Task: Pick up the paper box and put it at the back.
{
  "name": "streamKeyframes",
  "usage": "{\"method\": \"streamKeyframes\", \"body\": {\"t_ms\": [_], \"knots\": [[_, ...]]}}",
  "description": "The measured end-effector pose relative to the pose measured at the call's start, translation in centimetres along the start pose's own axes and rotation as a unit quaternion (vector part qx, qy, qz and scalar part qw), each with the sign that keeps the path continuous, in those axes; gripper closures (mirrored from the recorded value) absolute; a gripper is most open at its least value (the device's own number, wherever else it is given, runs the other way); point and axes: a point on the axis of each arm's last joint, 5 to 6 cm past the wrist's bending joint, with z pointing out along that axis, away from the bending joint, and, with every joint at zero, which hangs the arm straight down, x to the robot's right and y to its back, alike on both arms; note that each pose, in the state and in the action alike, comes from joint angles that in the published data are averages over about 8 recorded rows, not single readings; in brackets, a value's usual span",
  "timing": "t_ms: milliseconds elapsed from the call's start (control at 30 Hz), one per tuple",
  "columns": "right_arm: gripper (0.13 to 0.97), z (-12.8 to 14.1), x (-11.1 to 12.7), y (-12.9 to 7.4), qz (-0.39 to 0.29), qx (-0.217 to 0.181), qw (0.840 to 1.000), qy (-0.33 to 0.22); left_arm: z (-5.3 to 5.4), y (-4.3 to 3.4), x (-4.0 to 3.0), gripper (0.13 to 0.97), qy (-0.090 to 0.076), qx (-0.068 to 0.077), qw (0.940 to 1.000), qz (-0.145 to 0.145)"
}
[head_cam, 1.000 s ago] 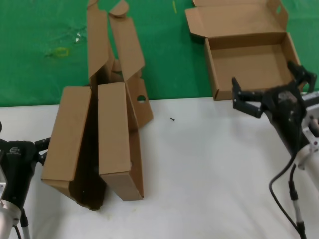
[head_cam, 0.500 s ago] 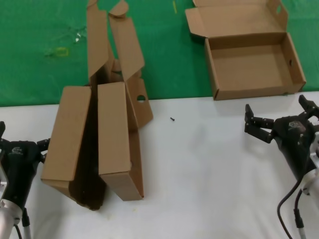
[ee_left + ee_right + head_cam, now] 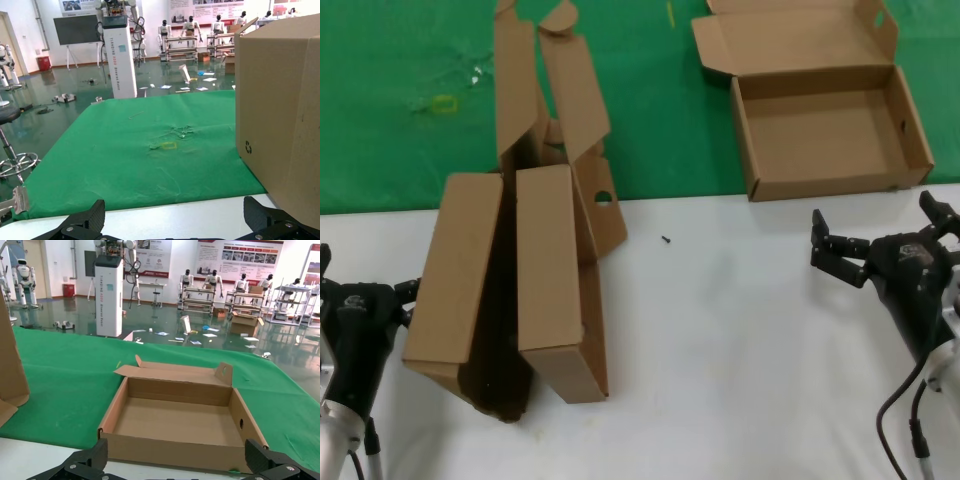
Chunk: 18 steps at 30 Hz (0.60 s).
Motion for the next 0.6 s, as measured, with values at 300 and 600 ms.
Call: {"method": "streamKeyframes", "body": {"t_ms": [300, 600], "knots": [[0.13, 0.0, 0.0, 0.0, 0.0, 0.0, 1.0, 0.0, 0.0, 0.0, 0.0, 0.132, 0.0, 0.0, 1.0, 0.0], [0.13, 0.0, 0.0, 0.0, 0.0, 0.0, 1.0, 0.0, 0.0, 0.0, 0.0, 0.132, 0.0, 0.0, 1.0, 0.0]]}}
